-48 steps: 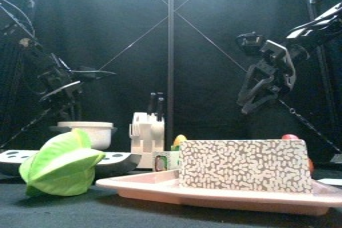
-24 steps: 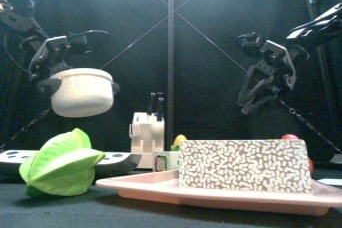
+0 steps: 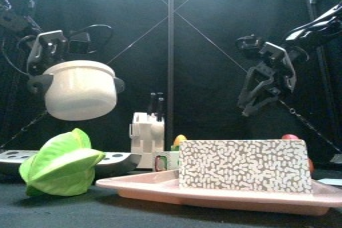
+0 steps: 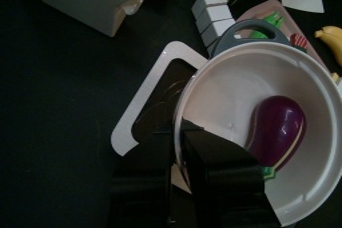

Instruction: Move pot onto stove

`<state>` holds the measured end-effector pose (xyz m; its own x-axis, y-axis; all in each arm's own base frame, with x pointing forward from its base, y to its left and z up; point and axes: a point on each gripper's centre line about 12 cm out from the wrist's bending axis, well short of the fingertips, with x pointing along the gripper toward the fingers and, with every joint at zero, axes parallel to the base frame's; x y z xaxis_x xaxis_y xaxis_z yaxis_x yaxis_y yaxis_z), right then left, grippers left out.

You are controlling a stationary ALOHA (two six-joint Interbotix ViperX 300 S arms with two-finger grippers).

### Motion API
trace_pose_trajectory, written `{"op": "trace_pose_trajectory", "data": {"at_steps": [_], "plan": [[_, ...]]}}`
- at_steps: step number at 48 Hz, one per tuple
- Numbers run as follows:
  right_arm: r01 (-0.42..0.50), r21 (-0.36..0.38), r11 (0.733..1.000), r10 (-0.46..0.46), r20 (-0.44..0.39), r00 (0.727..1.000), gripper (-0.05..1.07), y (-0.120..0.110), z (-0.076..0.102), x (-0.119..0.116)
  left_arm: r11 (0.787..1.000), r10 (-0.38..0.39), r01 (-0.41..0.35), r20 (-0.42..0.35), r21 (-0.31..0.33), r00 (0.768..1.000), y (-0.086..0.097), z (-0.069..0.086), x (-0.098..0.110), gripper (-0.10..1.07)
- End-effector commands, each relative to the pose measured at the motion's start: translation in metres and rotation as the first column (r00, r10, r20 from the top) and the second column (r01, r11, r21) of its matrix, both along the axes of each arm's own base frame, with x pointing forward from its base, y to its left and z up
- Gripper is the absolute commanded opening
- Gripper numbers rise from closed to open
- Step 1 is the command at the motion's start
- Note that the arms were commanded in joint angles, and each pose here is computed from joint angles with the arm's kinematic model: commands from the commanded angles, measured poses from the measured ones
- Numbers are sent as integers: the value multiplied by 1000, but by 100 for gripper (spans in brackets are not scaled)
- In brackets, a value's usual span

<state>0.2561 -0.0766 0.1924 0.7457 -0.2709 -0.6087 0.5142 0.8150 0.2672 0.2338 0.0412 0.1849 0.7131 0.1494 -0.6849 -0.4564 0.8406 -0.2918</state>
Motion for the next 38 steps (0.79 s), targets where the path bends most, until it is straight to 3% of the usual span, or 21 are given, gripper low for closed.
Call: {"op": "trace_pose_trajectory", "data": {"at_steps": [1, 21, 38], "plan": [[-2, -6, 1000, 2, 26, 1000, 83, -1, 9, 5, 1000, -4, 4, 25, -2, 1000, 0, 4, 8, 48], [-3, 2, 1000, 3, -2, 1000, 83, -1, 1, 8, 1000, -9, 8, -39, -8, 999, 2, -6, 25, 48], [-5, 2, 1000, 5, -5, 1000, 83, -1, 0, 8, 1000, -7, 8, -152, 0, 988, 5, -16, 28, 48]]}}
